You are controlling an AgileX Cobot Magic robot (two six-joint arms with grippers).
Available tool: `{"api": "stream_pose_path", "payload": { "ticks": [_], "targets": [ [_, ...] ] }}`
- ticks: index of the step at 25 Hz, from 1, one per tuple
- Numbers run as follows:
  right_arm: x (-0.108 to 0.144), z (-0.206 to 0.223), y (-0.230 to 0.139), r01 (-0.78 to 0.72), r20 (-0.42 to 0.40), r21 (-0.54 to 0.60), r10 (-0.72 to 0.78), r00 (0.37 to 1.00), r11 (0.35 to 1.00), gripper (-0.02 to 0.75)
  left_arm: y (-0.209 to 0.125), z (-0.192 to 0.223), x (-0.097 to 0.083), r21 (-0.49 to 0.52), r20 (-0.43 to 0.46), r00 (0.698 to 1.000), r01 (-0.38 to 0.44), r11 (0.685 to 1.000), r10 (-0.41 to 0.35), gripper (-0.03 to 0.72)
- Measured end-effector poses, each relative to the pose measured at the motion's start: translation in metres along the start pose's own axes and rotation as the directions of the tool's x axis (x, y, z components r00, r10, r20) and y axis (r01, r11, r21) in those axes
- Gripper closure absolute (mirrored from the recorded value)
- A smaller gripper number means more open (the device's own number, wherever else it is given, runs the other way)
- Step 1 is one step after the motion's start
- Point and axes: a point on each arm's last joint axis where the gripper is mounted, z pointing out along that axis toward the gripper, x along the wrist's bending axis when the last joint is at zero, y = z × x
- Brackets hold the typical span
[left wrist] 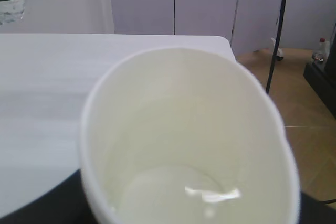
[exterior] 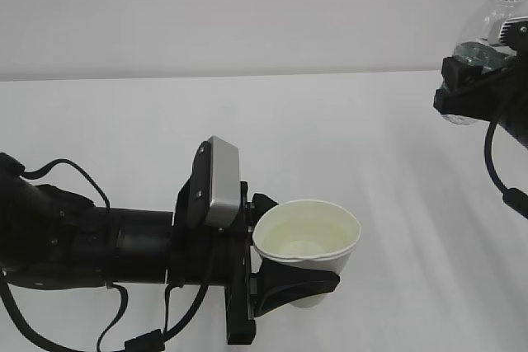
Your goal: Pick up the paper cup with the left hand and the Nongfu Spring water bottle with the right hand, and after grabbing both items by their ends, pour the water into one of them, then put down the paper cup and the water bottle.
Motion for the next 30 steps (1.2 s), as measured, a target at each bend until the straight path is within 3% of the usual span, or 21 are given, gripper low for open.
{"api": "stream_pose_path", "payload": {
  "ticks": [22,30],
  "targets": [
    [0.001,0.000,-0.004,-0.041,-0.007,0.044,0.042,0.999,0.998,0.275,0.001,0.000,0.004,-0.013,-0.039,0.999,0.019,1.000,-0.020,0.279],
    [0.001,0.000,-0.004,-0.045,-0.007,0.046,0.045,0.999,0.998,0.275,0.003,-0.001,0.012,-0.047,-0.131,0.989,0.061,0.997,-0.067,0.279]
  ]
}}
